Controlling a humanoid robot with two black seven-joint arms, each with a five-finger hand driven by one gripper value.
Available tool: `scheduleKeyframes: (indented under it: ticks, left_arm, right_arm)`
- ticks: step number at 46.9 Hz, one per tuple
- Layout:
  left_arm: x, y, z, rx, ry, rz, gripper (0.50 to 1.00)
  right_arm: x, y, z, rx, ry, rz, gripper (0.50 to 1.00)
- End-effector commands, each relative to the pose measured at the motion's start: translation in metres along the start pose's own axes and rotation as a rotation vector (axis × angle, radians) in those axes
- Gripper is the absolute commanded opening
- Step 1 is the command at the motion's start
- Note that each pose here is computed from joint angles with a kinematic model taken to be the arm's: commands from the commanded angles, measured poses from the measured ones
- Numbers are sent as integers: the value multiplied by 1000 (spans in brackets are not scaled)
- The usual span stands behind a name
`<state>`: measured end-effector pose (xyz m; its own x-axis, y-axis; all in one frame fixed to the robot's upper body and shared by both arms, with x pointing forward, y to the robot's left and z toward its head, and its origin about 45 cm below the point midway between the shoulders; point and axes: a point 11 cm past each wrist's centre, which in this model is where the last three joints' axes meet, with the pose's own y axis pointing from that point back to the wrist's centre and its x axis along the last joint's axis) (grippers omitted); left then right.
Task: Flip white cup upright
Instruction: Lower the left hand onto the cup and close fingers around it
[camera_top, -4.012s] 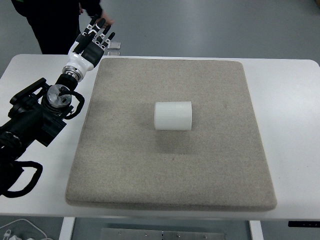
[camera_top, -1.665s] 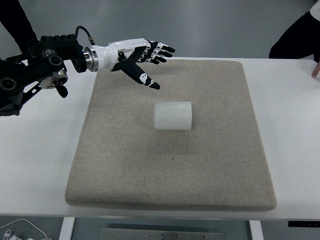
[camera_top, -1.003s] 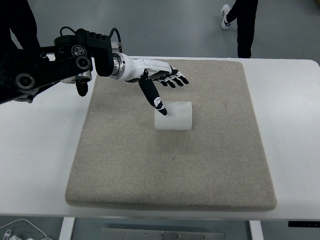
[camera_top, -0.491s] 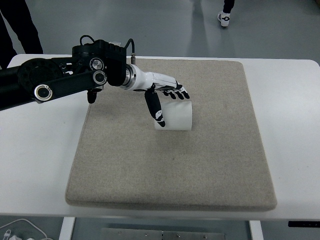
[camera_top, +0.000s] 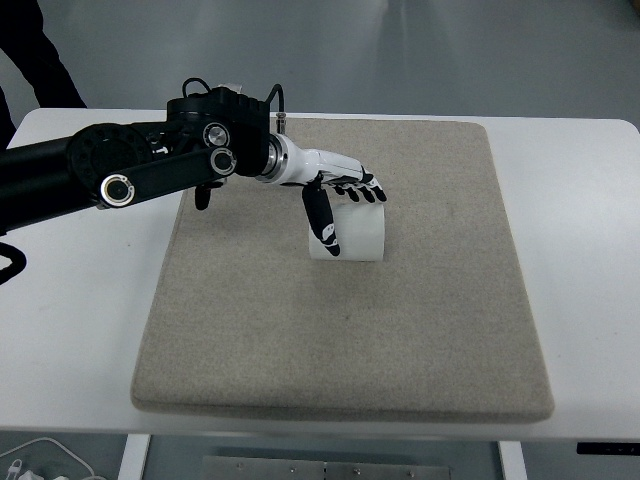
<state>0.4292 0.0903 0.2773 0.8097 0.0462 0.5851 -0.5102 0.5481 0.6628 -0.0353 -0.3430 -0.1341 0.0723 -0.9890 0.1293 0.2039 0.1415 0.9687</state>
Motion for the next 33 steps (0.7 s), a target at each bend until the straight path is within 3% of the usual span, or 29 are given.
scheduleKeyframes:
  ticks: [1, 26, 33]
  left_arm:
    - [2, -1, -5, 17, -4, 7, 990]
    - [-11, -20, 2, 22, -20, -26, 981]
    - [-13, -20, 1, 23, -18, -29, 936]
  right_arm:
    - [0, 0, 0, 0, 0, -1, 930]
    - [0, 0, 0, 0, 0, 1, 930]
    - [0, 0, 1, -1, 0, 0, 930]
